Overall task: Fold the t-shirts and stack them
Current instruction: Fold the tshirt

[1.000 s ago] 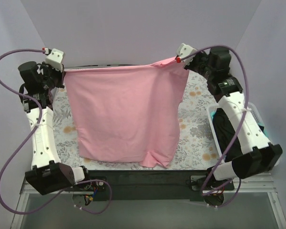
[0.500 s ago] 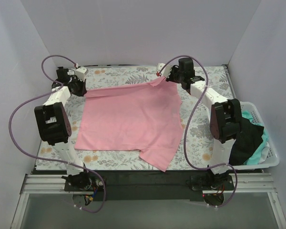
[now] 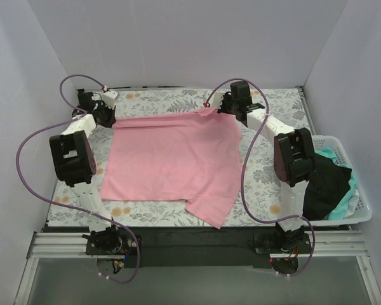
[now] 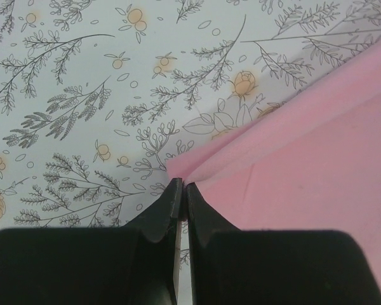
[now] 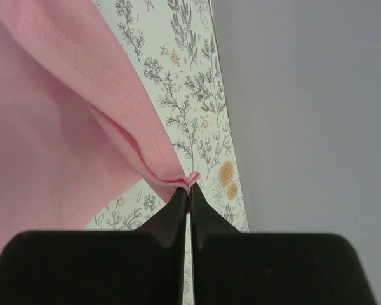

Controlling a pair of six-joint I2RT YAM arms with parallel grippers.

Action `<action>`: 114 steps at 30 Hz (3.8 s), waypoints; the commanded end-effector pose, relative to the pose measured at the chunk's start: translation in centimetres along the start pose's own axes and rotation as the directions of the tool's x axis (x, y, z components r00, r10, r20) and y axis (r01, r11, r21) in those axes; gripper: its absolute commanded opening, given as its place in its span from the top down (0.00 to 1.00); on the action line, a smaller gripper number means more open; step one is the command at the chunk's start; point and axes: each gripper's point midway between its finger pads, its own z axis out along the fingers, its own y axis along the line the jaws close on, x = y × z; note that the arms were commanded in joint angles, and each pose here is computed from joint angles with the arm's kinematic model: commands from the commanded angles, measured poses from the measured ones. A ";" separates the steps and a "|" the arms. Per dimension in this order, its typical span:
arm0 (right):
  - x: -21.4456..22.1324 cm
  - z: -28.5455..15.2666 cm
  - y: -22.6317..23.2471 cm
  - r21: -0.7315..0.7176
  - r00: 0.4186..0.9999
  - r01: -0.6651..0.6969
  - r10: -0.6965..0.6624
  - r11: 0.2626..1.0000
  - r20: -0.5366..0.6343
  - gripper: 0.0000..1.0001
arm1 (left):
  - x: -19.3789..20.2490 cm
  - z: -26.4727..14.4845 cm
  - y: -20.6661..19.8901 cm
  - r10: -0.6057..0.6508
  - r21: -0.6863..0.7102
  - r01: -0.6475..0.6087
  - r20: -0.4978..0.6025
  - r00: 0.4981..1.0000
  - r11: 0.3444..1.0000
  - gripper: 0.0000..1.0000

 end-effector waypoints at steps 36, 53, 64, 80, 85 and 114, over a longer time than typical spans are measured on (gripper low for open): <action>-1.9 -13.0 14.7 -0.415 0.971 -0.224 0.164 0.882 -0.176 0.99 | 1.1 -6.8 -3.3 0.491 0.043 -0.500 0.137 0.861 0.865 1.00; -0.3 -13.0 18.6 -0.500 0.953 -0.276 0.164 0.821 -0.256 0.99 | 5.8 -6.1 -4.7 0.537 0.116 -0.540 0.059 0.841 0.834 0.92; -3.1 -17.9 15.9 -0.564 0.963 -0.266 0.195 0.781 -0.184 0.45 | 4.5 -11.7 -5.3 0.465 0.257 -0.488 0.147 0.873 0.834 0.67; -4.3 -12.9 17.5 -0.597 0.841 -0.541 0.391 0.592 -0.374 0.63 | 0.3 -8.8 -13.0 0.251 0.379 -0.273 0.107 0.962 0.884 0.60; -6.1 -13.3 17.8 -0.621 0.839 -0.541 0.419 0.567 -0.347 0.61 | -1.5 -9.3 -19.2 0.217 0.479 -0.276 0.177 0.960 0.833 0.59; -10.1 -6.5 23.2 -0.534 0.757 -0.653 0.454 0.538 -0.469 0.59 | 2.0 -7.0 -16.3 -0.177 0.340 0.206 -0.115 0.978 0.917 0.59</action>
